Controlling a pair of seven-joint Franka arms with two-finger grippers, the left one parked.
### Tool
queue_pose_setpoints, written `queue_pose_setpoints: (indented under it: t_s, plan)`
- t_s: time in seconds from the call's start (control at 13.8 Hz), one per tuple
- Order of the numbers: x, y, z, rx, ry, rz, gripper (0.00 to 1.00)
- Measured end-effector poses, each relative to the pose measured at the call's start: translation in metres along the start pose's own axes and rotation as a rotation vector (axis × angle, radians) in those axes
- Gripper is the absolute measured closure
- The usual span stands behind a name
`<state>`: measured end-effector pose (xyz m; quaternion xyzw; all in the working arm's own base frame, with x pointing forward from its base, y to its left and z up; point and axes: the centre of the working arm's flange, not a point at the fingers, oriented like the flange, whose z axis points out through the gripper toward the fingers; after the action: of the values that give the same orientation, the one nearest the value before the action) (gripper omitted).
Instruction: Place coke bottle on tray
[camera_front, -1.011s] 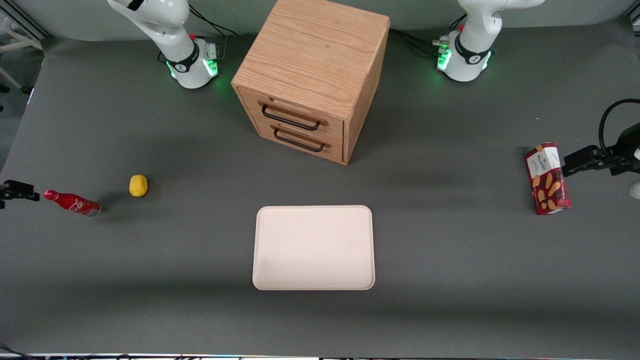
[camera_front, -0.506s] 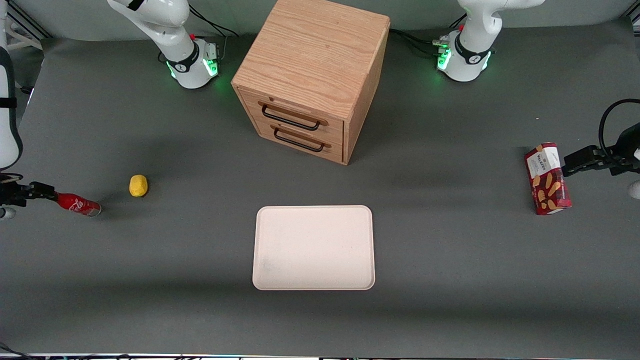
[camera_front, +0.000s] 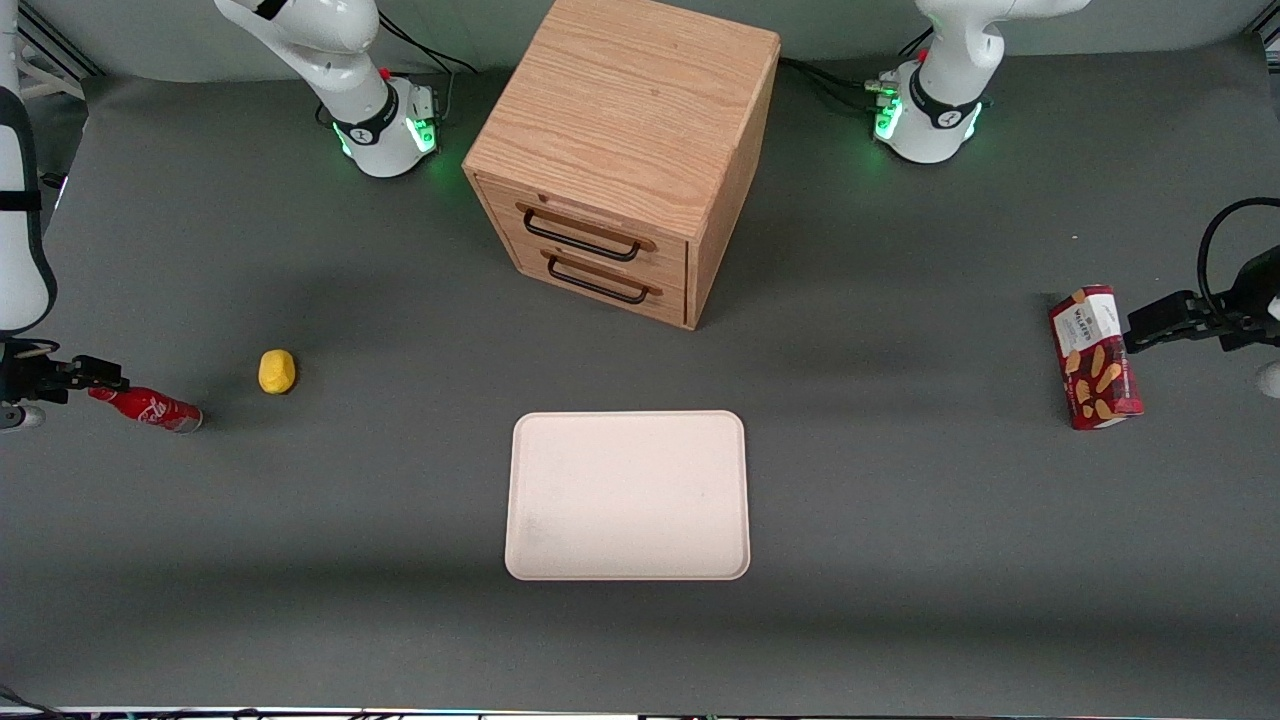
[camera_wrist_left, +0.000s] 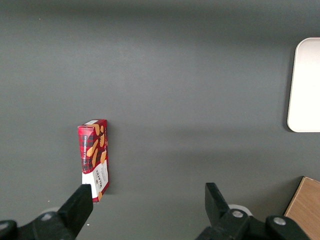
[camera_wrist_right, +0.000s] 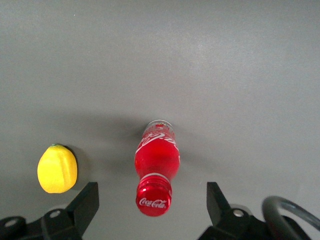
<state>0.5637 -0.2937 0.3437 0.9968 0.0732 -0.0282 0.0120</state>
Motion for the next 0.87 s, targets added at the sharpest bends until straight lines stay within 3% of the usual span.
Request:
queue_pose_setpoints:
  t_s: [0.07,0.51,0.87]
  plan:
    - [-0.0002,-0.0002,0.0006,-0.001,0.002,0.0,0.07]
    - [0.0013,-0.0038,0.0007,-0.002,0.003,-0.015,0.67]
    - [0.0019,-0.0047,-0.0079,-0.008,0.014,-0.025,0.69]
